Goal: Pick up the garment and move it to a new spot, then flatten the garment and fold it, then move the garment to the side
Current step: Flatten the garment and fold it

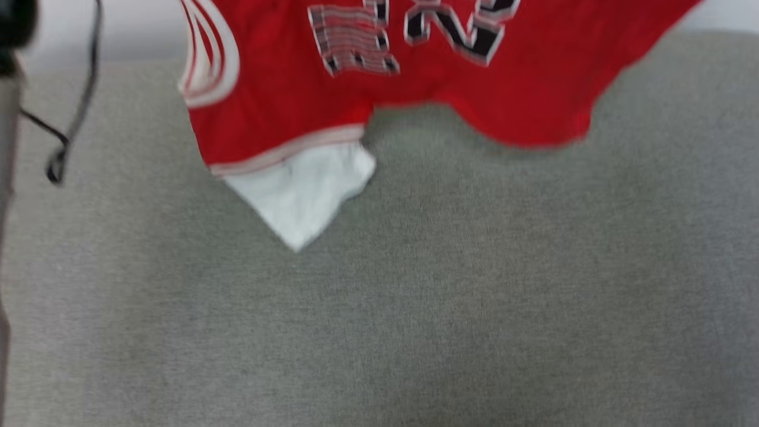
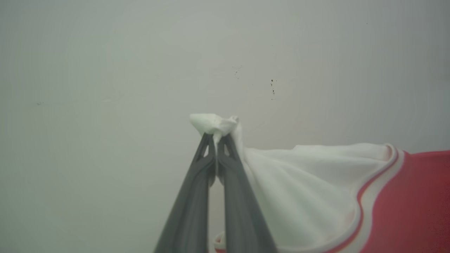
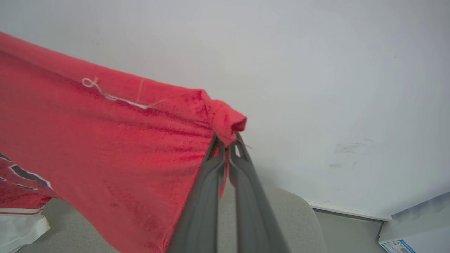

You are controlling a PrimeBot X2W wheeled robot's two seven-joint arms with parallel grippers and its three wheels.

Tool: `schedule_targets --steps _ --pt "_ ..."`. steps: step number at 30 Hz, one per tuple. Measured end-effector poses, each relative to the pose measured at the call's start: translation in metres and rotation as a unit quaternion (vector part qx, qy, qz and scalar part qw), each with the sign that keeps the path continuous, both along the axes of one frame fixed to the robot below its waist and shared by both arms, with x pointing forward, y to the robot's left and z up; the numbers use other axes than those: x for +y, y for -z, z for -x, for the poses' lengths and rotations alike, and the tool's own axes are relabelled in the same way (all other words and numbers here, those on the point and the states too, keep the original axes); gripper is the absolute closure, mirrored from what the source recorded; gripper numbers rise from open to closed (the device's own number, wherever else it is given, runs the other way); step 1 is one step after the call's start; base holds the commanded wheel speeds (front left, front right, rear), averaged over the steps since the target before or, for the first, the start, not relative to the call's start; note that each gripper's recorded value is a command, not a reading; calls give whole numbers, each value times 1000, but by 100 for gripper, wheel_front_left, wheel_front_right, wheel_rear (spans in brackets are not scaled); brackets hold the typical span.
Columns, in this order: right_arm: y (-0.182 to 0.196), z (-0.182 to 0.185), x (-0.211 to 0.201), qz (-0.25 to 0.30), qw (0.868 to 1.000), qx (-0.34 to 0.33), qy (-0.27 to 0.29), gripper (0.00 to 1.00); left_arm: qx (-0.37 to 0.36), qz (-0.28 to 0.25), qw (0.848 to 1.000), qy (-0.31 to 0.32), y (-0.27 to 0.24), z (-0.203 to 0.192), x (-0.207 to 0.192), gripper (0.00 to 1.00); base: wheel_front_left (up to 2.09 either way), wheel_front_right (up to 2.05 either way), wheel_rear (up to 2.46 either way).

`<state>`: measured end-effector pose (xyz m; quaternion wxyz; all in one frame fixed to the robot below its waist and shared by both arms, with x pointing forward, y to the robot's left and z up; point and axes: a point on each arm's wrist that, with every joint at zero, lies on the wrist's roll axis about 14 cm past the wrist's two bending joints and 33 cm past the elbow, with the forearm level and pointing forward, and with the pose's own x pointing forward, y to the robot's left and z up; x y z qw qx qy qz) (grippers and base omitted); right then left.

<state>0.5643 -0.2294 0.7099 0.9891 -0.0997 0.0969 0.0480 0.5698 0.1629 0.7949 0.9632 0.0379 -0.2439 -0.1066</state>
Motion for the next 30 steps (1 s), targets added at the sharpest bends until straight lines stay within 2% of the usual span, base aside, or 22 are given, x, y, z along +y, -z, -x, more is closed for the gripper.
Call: schedule_targets --steps 8,15,22,30 --pt "-18 -69 6 -9 996 -90 -3 100 -37 0 999 -35 -10 -74 13 100 0 0 0" --pt "-6 -118 8 -8 989 -145 -11 100 -31 16 998 -46 20 -131 18 100 0 0 0" --pt "35 -160 15 -7 989 -149 -25 100 4 24 998 -55 80 -173 19 100 0 0 0" --pt "129 -188 36 -26 996 -67 -49 100 75 42 995 -58 169 -195 22 100 0 0 0"
